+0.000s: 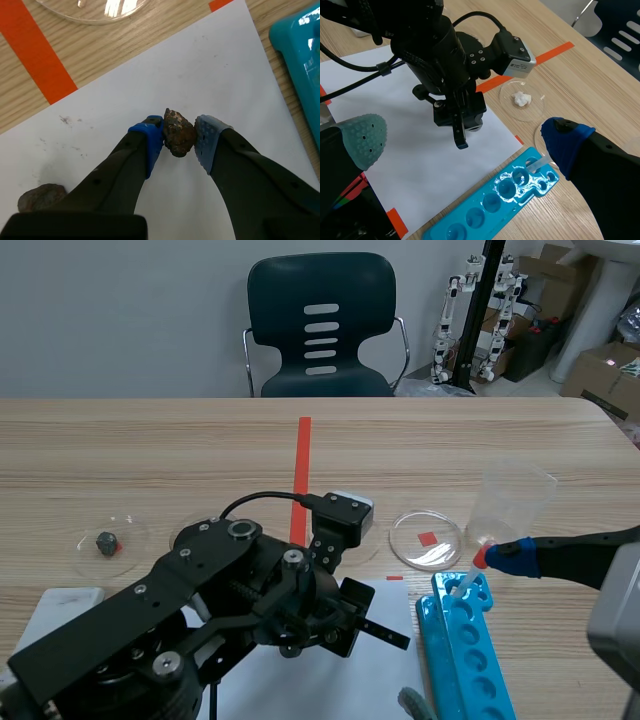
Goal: Put the right mineral back
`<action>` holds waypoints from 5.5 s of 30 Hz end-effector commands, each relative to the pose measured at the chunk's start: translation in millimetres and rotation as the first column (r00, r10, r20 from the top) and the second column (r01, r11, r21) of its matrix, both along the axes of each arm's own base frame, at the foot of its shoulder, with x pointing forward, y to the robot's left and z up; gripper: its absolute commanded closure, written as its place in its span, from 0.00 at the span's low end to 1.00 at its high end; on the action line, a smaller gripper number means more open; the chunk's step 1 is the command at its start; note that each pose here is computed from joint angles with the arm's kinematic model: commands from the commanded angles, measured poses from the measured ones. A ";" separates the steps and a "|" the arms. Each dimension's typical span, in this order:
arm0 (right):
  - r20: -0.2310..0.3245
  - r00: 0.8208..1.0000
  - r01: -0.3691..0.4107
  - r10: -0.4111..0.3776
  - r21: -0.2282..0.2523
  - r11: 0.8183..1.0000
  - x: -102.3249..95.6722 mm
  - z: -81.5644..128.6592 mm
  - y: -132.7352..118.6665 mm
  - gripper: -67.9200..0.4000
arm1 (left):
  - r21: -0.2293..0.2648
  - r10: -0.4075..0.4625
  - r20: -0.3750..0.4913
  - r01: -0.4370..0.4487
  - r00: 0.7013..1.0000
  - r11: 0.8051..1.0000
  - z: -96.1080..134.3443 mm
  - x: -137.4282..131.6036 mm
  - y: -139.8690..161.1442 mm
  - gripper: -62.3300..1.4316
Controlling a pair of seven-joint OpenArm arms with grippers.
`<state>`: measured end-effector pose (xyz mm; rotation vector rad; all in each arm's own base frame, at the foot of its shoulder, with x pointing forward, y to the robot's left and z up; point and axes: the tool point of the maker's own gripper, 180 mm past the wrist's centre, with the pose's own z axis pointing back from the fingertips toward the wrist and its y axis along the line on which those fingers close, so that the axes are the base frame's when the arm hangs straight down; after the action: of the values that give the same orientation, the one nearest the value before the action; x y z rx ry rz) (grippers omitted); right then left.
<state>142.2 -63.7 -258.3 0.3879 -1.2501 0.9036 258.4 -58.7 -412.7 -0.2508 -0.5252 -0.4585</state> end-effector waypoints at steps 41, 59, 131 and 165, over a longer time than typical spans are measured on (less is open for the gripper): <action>0.010 1.000 0.003 -0.003 0.016 1.000 0.9 4.3 0.4 0.04 | 0.028 0.039 -0.061 -0.038 0.997 0.999 0.3 7.7 -10.0 0.74; 0.010 1.000 0.003 -0.003 0.016 1.000 0.9 4.3 0.4 0.04 | 0.034 0.075 -0.059 -0.073 0.995 0.997 -0.8 8.8 -6.3 0.00; 0.010 1.000 0.003 -0.003 0.017 1.000 0.9 4.3 0.4 0.04 | -0.078 0.081 0.279 -0.061 0.957 0.995 49.8 13.1 31.3 0.00; 0.010 1.000 0.003 -0.003 0.017 1.000 0.9 4.3 0.4 0.04 | -0.079 0.081 0.279 -0.061 0.957 0.995 49.8 13.1 31.2 0.00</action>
<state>142.2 -63.7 -258.2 0.3881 -1.2505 0.9036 266.6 -22.0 -370.3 -0.2179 -0.8004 -0.4158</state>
